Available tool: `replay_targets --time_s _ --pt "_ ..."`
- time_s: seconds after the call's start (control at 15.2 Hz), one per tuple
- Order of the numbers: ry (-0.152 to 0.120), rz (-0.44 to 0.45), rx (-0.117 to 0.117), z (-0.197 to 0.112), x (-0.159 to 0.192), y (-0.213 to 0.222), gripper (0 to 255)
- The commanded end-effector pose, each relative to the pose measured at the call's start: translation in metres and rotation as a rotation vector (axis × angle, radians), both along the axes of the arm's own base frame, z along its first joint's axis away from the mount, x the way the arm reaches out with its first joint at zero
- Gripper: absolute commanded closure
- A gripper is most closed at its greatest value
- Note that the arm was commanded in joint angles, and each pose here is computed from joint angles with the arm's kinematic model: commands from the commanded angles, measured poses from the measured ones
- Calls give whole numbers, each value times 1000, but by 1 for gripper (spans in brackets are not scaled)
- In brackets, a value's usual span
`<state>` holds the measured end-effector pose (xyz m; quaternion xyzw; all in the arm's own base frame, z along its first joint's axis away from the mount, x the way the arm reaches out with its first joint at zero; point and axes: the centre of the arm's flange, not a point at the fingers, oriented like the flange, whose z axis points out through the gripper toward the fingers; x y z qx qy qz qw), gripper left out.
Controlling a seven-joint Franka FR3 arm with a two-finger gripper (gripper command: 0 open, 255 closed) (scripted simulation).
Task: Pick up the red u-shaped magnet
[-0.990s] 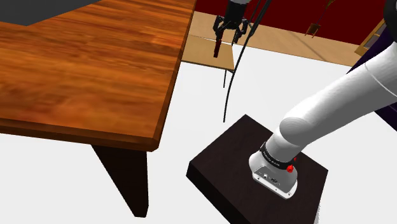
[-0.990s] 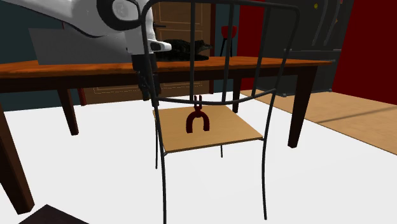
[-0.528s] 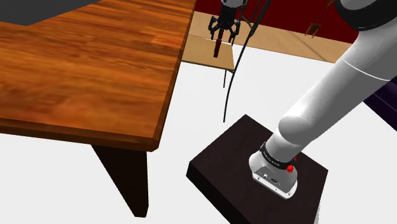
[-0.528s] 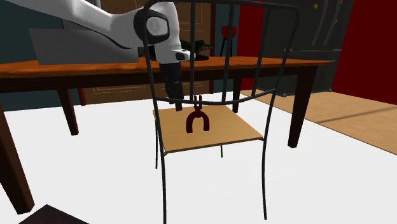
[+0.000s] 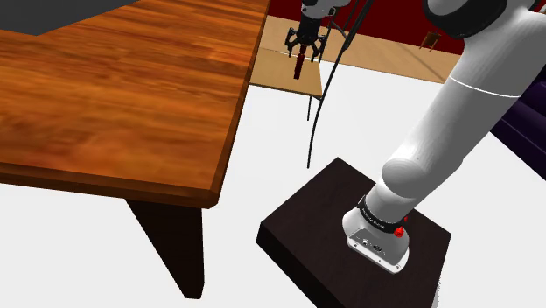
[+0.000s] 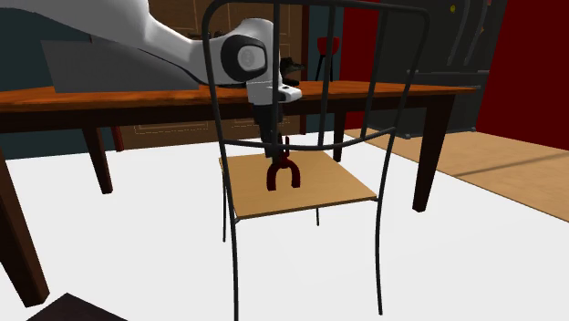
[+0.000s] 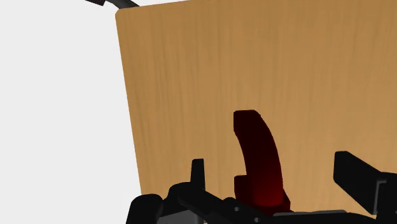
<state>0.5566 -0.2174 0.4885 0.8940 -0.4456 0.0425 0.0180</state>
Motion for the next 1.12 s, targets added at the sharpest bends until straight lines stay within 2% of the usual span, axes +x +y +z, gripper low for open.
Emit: replay_targets --time_s 0.0,0.26,0.33,0.92,1.06 --pt "-1 -1 0 -10 0 -1 0" --pt "-1 -1 0 -24 0 -1 0" --pt "-1 -1 0 -24 0 -1 255" --pt "-1 -1 0 -24 0 -1 255" --pt "-1 -1 0 -13 0 -1 255"
